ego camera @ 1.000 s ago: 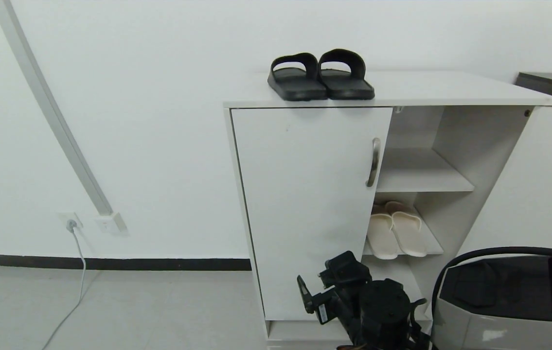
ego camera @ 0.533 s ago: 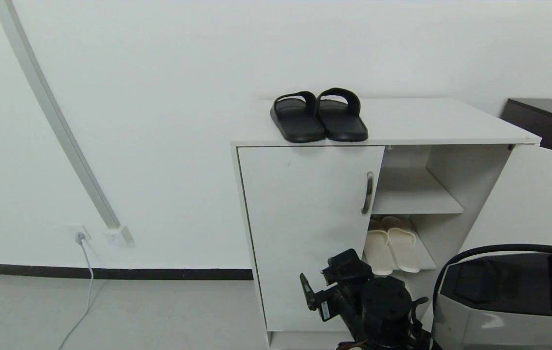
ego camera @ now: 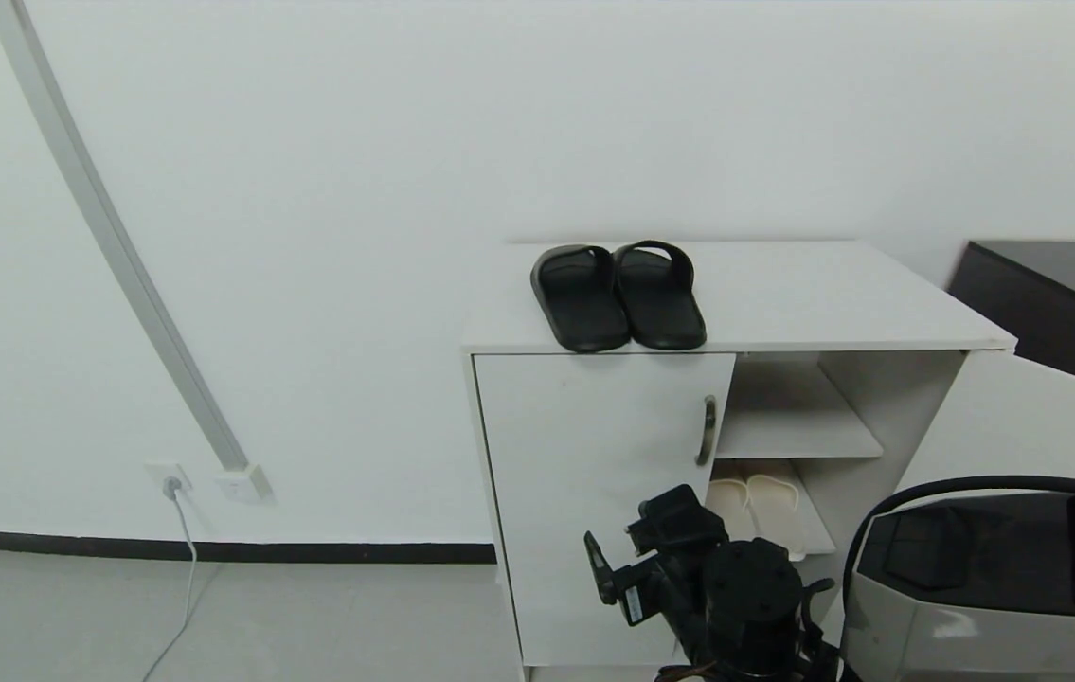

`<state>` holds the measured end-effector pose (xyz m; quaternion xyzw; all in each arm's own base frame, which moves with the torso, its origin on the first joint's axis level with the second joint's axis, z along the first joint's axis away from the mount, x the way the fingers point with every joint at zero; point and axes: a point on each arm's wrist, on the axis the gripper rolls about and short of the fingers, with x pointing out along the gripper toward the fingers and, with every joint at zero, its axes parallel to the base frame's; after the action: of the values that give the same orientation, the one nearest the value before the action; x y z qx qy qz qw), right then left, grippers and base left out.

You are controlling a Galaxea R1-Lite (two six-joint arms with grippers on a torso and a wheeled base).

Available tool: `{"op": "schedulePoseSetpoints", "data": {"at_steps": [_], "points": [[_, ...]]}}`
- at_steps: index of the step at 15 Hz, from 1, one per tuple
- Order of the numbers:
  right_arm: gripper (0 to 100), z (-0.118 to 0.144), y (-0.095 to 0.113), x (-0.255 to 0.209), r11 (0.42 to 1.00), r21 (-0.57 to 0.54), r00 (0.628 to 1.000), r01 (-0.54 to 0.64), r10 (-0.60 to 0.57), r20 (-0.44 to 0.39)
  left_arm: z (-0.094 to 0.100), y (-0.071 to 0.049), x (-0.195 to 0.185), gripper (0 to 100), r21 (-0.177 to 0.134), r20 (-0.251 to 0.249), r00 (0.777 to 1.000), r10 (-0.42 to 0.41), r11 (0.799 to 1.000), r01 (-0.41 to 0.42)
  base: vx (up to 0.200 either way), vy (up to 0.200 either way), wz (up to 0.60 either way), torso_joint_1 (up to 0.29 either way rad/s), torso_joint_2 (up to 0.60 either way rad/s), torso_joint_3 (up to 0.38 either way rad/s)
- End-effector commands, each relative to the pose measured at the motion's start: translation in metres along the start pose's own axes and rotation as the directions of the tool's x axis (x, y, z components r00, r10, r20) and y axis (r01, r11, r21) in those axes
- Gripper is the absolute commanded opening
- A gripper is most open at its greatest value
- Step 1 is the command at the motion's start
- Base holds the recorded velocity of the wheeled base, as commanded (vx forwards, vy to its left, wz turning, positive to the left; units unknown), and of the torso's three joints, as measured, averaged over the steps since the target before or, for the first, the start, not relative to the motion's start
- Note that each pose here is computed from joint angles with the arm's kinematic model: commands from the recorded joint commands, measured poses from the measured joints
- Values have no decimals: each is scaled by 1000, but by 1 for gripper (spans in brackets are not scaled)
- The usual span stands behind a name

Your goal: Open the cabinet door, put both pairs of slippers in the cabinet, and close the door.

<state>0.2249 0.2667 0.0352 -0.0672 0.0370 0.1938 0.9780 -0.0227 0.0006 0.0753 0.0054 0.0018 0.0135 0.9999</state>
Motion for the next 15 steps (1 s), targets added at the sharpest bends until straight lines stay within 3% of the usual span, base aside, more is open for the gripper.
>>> {"op": "schedulePoseSetpoints", "data": {"at_steps": [1,12,14,15], "points": [[100,-1,0,0,1000,-2,1000,0,0,-3,0,0,0,0,0,0,1000,1,1000,-1,0,0,0,203,-515,-315],[100,0,-2,1,1000,-5,1000,-12,12,0,0,0,0,0,3,0,1000,4,1000,-4,0,0,0,216,-502,-289],[100,13,-5,4,1000,4,999,3,-3,42,0,0,0,0,8,0,1000,-1,1000,1,0,0,0,36,-90,-54],[100,34,-5,6,1000,28,994,9,-12,111,0,0,0,0,8,0,1000,-1,1000,1,0,0,0,0,0,0]]}}
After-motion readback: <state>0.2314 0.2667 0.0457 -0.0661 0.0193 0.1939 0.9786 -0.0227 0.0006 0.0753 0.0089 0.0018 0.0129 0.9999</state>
